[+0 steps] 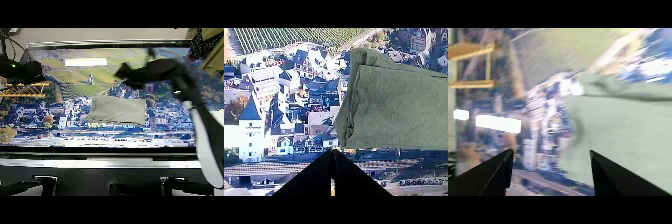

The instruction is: Fold the clothes and pants, and hang the long-sleeved shirts on hangers.

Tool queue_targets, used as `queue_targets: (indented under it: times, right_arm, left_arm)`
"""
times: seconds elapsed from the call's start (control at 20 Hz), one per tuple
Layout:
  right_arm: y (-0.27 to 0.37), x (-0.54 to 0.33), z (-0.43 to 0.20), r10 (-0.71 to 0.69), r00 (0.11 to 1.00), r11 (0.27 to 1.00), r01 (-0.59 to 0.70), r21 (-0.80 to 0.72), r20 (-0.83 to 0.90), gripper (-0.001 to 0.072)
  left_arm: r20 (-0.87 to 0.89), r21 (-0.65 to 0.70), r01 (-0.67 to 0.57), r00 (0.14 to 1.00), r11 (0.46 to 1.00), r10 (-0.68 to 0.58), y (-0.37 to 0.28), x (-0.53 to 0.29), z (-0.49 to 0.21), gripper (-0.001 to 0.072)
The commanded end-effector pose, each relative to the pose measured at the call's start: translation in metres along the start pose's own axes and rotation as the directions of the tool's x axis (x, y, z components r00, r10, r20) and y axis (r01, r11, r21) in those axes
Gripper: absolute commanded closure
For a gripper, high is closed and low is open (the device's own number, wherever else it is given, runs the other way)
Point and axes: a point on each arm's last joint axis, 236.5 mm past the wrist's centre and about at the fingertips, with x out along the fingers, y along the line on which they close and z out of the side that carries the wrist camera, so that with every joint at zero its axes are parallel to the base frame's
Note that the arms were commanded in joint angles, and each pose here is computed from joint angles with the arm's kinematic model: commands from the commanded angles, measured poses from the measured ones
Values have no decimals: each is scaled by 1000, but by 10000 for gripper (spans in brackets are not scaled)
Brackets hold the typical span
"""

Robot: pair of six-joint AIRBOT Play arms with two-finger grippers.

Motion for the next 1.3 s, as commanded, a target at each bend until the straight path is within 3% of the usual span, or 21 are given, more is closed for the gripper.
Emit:
queue_targets:
  times: [0.0,0.15,0.2,0.35,0.6,0.95,1.1,1.2,1.25]
  right_arm:
    - [-92,-81,19,-164,985,986,162,-38,-49,159]
    - [-177,-102,20,-205,977,973,210,91,-60,155]
    - [-198,-99,14,-193,979,968,200,151,-64,116]
    - [-243,-65,-22,-142,983,955,167,246,-115,117]
    - [-269,-11,-73,-99,965,947,167,274,-244,128]
    - [-260,42,-81,-116,965,960,170,221,-236,157]
    - [-253,52,-83,-122,965,964,170,203,-232,320]
    - [-249,50,-76,-111,969,966,156,204,-219,626]
    - [-244,48,-68,-107,973,969,147,196,-204,682]
  left_arm:
    - [1,-2,1,1000,1000,-1,0,0,0,690]
    - [1,-2,0,1000,1000,0,0,0,0,690]
    - [1,-1,0,1000,1000,0,0,0,0,690]
    - [1,1,0,1000,1000,0,0,0,0,690]
    - [0,-3,0,1000,1000,0,0,1,0,690]
    - [6,-3,2,1000,1000,-2,0,1,2,690]
    - [4,-3,1,1000,1000,-1,0,2,2,690]
    - [4,-3,1,1000,1000,-1,1,2,2,690]
    - [4,-3,1,1000,1000,-1,0,2,2,690]
